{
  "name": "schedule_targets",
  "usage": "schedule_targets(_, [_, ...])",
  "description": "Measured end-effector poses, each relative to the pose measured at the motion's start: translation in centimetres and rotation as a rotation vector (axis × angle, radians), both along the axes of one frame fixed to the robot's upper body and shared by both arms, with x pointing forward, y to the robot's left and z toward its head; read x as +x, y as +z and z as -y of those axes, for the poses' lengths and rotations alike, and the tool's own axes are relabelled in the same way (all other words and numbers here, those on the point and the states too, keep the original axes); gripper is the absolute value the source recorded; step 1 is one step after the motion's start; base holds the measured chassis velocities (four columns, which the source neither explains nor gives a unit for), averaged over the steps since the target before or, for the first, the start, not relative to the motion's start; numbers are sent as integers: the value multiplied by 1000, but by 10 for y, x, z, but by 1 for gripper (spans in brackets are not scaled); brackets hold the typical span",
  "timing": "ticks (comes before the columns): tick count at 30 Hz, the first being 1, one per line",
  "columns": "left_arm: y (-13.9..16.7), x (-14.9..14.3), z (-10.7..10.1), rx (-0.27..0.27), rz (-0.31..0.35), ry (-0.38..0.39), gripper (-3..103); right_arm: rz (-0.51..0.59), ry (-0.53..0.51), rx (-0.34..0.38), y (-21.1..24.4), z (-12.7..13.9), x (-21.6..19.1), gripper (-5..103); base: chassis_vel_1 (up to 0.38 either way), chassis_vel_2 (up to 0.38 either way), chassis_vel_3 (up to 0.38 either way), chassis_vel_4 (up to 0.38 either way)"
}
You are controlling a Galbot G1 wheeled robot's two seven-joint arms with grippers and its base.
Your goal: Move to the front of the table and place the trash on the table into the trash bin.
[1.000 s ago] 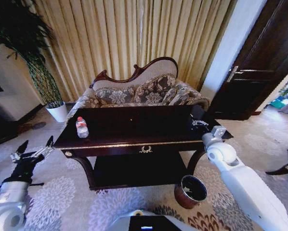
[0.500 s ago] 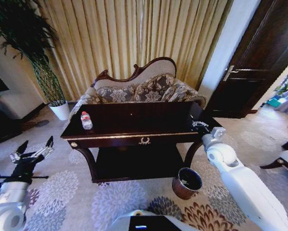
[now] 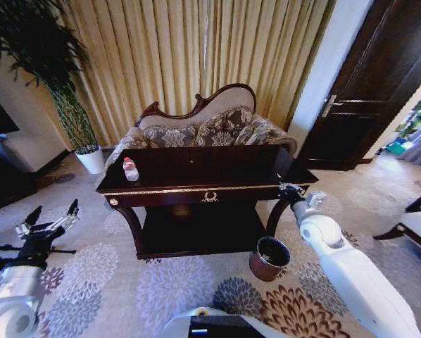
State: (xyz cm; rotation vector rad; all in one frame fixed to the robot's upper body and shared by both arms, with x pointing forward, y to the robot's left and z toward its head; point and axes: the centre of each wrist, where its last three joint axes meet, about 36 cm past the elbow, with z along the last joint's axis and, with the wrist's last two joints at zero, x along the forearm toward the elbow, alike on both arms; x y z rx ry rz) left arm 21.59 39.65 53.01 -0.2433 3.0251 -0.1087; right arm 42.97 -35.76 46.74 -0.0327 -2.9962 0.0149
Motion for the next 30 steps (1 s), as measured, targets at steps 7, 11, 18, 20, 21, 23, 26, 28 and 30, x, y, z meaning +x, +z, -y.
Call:
schedule_targets(7, [-2, 0, 0, -4, -1, 2, 100, -126, -15, -37, -61, 20, -1, 0, 0, 0, 0, 0])
schedule_targets(11, [-3, 0, -2, -4, -3, 6, 100, -206, -32, -49, -100, 31, -5, 0, 0, 0, 0, 0])
schedule_targets(18, [-4, 0, -3, -7, -3, 11, 100, -339, -39, -35, -160, 34, -13, 0, 0, 0, 0, 0])
schedule_targets(20, [-5, 0, -2, -9, -3, 12, 100, -376, -51, -37, -180, 33, -11, 0, 0, 0, 0, 0])
schedule_targets(21, [-5, 0, -2, -9, -5, 12, 100, -400, -61, -39, -192, 33, -9, 0, 0, 0, 0, 0])
schedule_targets(23, [-5, -1, -2, -8, -7, 13, 100, -416, -69, -43, -200, 34, -7, 0, 0, 0, 0, 0])
schedule_targets(26, [-5, -3, -3, -4, -10, 17, 100, -447, -92, -75, -221, 39, 1, 0, 0, 0, 0, 0])
schedule_targets(28, [-5, -4, -4, 0, -7, 19, 100, -458, -102, -95, -231, 43, 4, 0, 0, 0, 0, 0])
schedule_targets(30, [-5, -6, -5, 6, -7, 25, 100, -494, -123, -114, -247, 52, 5, 0, 0, 0, 0, 0])
